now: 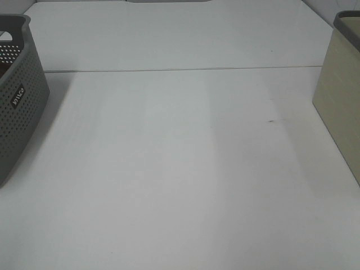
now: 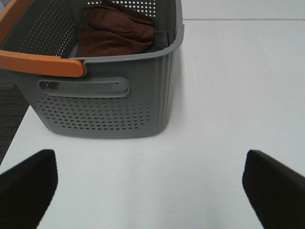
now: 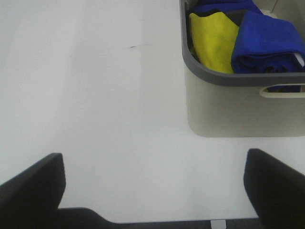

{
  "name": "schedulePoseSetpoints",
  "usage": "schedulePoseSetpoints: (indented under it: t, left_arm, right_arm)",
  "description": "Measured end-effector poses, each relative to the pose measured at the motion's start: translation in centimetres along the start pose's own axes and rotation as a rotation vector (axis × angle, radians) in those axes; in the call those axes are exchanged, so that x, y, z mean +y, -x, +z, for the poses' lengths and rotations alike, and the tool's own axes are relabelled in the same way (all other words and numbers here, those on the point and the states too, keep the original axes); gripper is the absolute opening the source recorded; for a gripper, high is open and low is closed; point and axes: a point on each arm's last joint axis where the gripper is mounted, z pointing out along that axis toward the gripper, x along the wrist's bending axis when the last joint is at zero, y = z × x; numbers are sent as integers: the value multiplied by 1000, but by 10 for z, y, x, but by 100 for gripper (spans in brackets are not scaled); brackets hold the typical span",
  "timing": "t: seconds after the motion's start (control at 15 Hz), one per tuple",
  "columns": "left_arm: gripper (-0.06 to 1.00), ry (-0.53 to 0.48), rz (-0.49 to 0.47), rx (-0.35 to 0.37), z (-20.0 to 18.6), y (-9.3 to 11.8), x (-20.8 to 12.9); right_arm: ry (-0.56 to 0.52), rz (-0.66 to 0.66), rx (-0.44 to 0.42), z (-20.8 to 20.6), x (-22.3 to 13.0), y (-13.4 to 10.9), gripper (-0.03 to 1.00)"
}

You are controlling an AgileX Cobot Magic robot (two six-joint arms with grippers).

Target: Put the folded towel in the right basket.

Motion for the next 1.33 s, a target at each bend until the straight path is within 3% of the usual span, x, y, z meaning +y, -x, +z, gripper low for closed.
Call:
schedulePoseSetpoints:
  t: [0.27,0.47,1.33]
  left_arm:
    - [98,0,0,0,0,0,0]
    - [98,0,0,0,0,0,0]
    - [98,0,0,0,0,0,0]
  right_arm:
    - [119,-104,-1,1,-48,3,96]
    - [165,-107,-1,6,-73,5,96]
    - [166,-80,-8,7,-74,6,96]
